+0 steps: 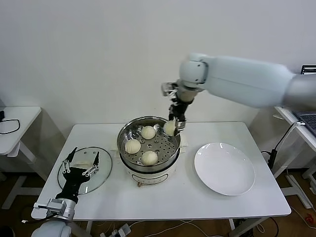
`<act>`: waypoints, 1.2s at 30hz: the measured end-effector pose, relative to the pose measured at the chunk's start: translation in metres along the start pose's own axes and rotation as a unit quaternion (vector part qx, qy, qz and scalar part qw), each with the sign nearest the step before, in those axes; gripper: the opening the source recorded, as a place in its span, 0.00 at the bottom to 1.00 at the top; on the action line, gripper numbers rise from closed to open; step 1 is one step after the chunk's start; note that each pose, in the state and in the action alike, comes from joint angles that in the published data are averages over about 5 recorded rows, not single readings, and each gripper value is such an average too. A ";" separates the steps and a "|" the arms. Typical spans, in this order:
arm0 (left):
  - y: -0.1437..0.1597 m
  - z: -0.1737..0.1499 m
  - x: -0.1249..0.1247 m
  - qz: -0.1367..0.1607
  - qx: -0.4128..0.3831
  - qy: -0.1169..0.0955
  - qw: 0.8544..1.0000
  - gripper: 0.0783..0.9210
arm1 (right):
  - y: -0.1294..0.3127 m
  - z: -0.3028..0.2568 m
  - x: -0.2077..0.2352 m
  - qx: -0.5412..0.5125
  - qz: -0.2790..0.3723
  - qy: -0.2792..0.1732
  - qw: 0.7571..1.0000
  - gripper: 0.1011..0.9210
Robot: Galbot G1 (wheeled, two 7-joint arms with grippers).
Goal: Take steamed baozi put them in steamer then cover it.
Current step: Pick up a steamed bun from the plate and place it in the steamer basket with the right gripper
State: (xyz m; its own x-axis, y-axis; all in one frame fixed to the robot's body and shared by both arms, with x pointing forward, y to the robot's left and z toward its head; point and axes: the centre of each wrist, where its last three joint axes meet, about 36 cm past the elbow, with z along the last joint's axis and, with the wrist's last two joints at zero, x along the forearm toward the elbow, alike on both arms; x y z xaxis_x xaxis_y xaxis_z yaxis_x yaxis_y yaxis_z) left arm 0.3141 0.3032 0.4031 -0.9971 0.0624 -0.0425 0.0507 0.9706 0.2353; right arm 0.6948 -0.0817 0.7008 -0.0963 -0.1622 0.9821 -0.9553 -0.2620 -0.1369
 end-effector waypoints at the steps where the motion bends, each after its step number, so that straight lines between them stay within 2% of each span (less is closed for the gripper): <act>1: 0.000 0.000 0.000 0.000 0.000 0.000 1.000 0.88 | -0.003 -0.003 -0.007 0.002 -0.002 0.002 1.000 0.75; 15: 0.003 0.003 -0.003 -0.003 0.002 0.002 1.000 0.88 | -0.016 -0.021 -0.073 0.010 -0.023 0.021 0.999 0.75; 30: 0.006 0.005 -0.004 -0.011 0.006 0.003 1.000 0.88 | -0.014 -0.018 -0.099 0.010 -0.033 0.029 0.999 0.75; 36: 0.006 0.005 -0.004 -0.011 0.007 0.003 1.000 0.88 | -0.011 -0.014 -0.101 0.012 -0.035 0.029 0.999 0.86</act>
State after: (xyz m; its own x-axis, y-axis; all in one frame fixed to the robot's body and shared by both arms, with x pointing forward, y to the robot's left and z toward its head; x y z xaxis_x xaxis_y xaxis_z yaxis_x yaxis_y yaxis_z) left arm 0.3185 0.3095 0.3999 -0.9984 0.0387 -0.0420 0.0285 0.9749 0.2208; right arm 0.7109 -0.0493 0.6050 -0.0471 -0.0879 0.9950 -0.9530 -0.2944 -0.0711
